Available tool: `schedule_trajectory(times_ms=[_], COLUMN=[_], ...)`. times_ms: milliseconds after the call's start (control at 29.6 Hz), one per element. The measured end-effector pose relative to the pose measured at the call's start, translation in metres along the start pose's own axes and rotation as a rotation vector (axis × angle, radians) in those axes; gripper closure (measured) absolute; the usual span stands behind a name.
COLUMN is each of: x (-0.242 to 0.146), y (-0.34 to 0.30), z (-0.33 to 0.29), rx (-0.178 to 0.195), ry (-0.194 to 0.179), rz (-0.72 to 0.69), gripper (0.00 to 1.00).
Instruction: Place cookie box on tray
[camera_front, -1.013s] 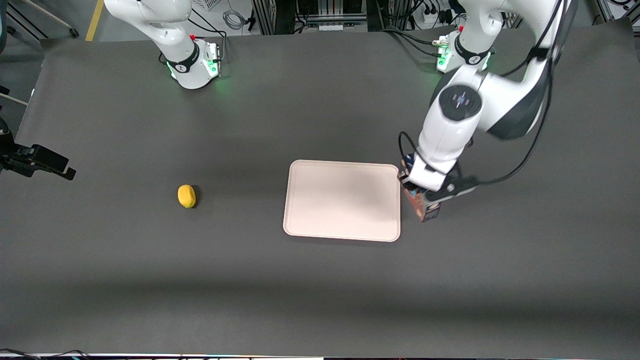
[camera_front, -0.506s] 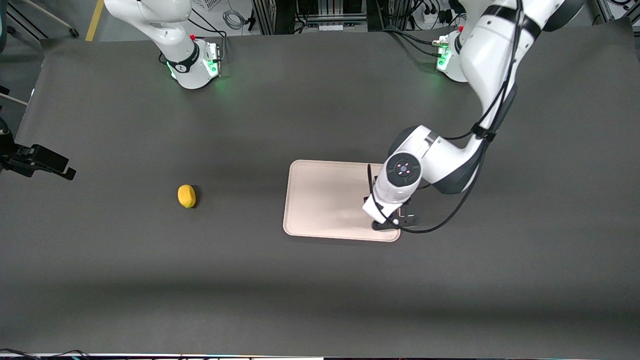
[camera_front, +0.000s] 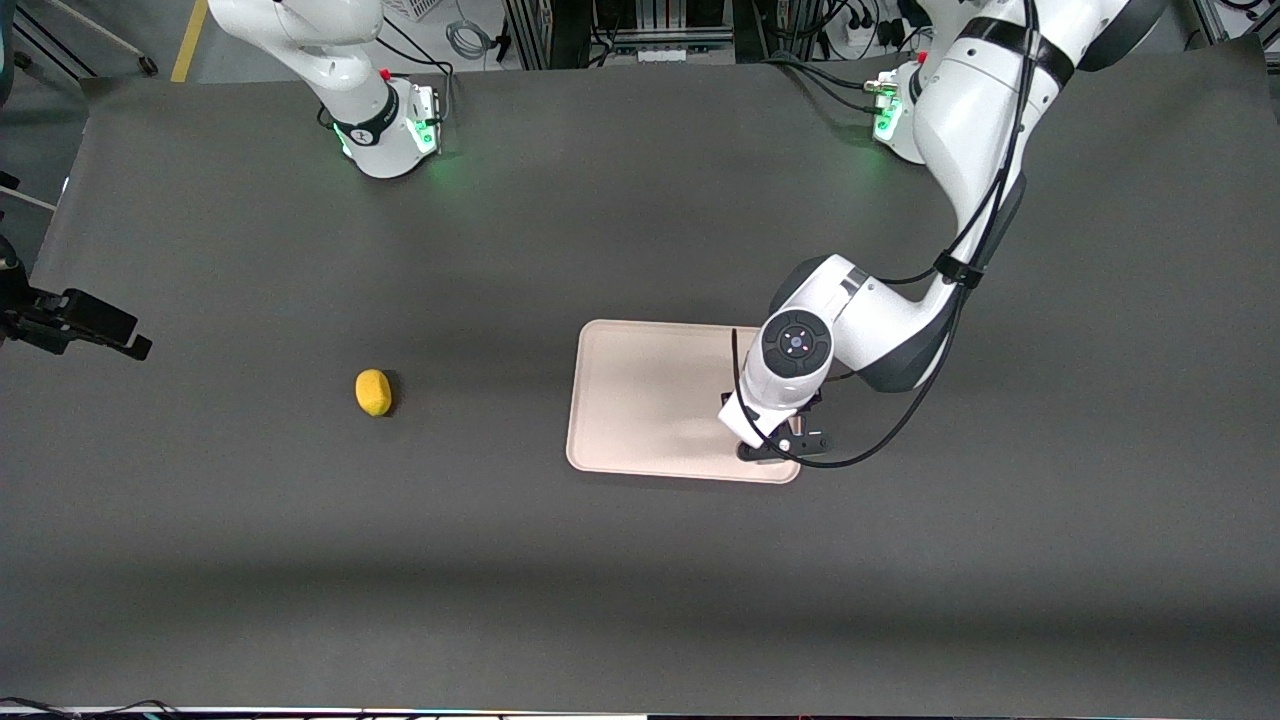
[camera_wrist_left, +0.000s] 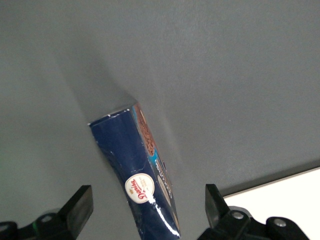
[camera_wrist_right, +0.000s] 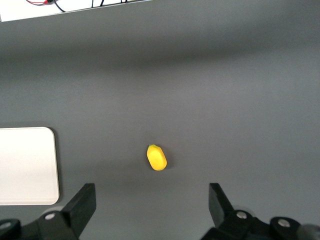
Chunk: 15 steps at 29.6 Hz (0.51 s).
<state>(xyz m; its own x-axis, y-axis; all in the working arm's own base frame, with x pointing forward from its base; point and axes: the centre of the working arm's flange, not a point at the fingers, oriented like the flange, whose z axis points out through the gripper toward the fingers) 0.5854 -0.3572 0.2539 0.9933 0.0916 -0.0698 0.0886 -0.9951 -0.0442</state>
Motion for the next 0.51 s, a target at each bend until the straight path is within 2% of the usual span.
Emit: schedule_trajectory(times_ms=[34,68,169,304,338,506], x=[0.000,0.001,0.002,0.004,0.004,0.006], y=[0.000,0.000,-0.002,-0.007,-0.009,-0.023], z=[0.000,0.000,-0.003,-0.010,-0.013,-0.040], rx=[0.000,0.000,0.002,0.028,0.036,0.071], ry=[0.000,0.001,0.000,-0.019,-0.024,-0.042], rz=[0.000,0.000,-0.003,-0.011,-0.013,-0.036], gripper=[0.44,0.34,0.22,0.03,0.00,0.00])
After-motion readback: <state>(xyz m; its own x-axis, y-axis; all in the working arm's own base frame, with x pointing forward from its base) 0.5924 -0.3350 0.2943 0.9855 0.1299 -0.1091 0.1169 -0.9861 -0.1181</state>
